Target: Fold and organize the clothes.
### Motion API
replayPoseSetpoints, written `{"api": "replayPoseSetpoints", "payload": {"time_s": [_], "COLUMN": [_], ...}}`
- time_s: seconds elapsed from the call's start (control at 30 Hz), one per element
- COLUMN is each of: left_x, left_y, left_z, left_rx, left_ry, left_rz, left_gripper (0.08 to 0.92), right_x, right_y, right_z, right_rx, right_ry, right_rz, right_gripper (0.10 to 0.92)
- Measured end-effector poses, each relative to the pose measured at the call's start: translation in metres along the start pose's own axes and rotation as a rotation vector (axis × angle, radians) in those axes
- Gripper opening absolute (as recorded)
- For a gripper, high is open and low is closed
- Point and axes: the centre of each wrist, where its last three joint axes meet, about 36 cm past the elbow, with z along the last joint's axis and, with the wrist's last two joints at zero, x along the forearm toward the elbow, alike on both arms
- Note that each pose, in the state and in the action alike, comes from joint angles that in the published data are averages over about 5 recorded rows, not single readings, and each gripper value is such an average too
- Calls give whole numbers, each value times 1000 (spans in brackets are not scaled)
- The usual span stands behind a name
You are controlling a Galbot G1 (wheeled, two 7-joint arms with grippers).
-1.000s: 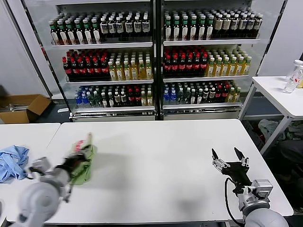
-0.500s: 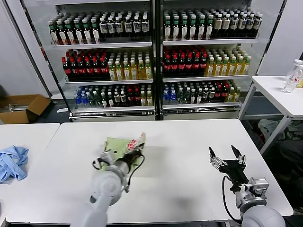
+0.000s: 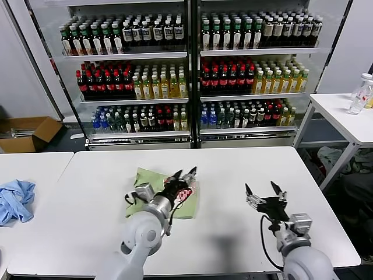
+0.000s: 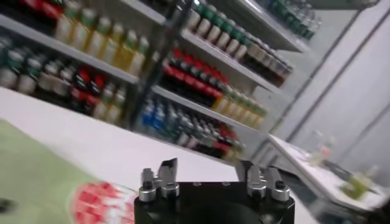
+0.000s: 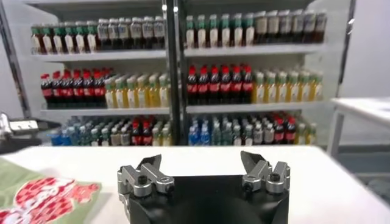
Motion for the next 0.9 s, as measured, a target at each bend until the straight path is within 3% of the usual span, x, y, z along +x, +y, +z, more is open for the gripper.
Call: {"api": "replayPoseSetpoints", "payload": {"time_s": [0.2,0.43,0.67,0.9], "left_x": [24,60,90,105], "left_y": [51,97,116,122], "left_z": [-4,-6,-6,-1], "left_rx": [-66,-99,-123,-126], "left_ry": [-68,-105,-120,-114], "left_rz": [-166,-313,-389,-425], "left_gripper": [802,822,823,823], "right_x": [-45,-99,-129,-143], "right_y": [30,79,120,138], "right_z": [14,27,38,44], "right_rx": [-43,-46,-4,32], "right_ry": [85,197,290,332], "right_rz": [-72,-157,-212,-236], "right_gripper": [823,823,811,637]}}
